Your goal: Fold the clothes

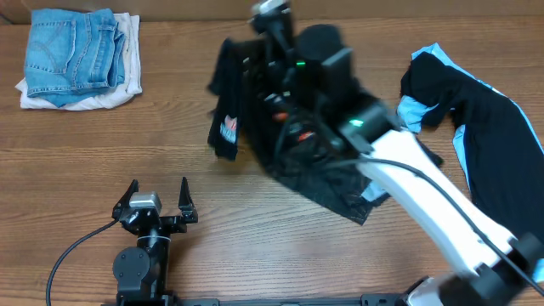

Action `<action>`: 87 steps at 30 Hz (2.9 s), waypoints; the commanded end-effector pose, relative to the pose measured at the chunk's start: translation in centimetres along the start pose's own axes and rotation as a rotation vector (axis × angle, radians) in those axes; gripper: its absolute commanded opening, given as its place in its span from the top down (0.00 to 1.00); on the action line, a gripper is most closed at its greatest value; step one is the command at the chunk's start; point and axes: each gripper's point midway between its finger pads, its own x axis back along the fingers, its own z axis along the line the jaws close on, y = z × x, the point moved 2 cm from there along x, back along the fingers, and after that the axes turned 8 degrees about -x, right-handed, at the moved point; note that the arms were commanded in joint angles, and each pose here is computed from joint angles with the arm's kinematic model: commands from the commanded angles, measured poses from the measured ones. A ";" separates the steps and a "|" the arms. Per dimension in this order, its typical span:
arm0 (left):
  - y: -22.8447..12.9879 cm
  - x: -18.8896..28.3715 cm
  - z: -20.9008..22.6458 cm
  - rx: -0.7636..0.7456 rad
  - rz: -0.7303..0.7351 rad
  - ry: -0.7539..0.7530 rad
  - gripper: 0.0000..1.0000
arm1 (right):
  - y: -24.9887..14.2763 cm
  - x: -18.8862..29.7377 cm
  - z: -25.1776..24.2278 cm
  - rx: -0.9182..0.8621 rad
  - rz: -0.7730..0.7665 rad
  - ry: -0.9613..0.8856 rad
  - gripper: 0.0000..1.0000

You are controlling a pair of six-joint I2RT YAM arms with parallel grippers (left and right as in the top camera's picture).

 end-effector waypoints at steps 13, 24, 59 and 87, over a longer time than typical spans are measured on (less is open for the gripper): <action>0.0 0.0 0.2 -0.020 -0.005 0.011 0.00 | 3.8 3.2 -11.0 0.035 -0.138 -0.490 0.40; 0.0 0.0 0.2 -0.020 -0.005 0.011 0.00 | 2.8 12.9 -29.0 -0.200 -0.036 -0.753 0.76; 0.0 0.0 0.2 -0.020 -0.005 0.011 0.00 | -18.2 19.3 -54.0 -0.641 0.253 -1.004 0.96; 0.0 0.0 0.2 -0.020 -0.005 0.011 0.00 | -2.4 31.6 -49.9 -0.598 -0.100 -1.098 0.47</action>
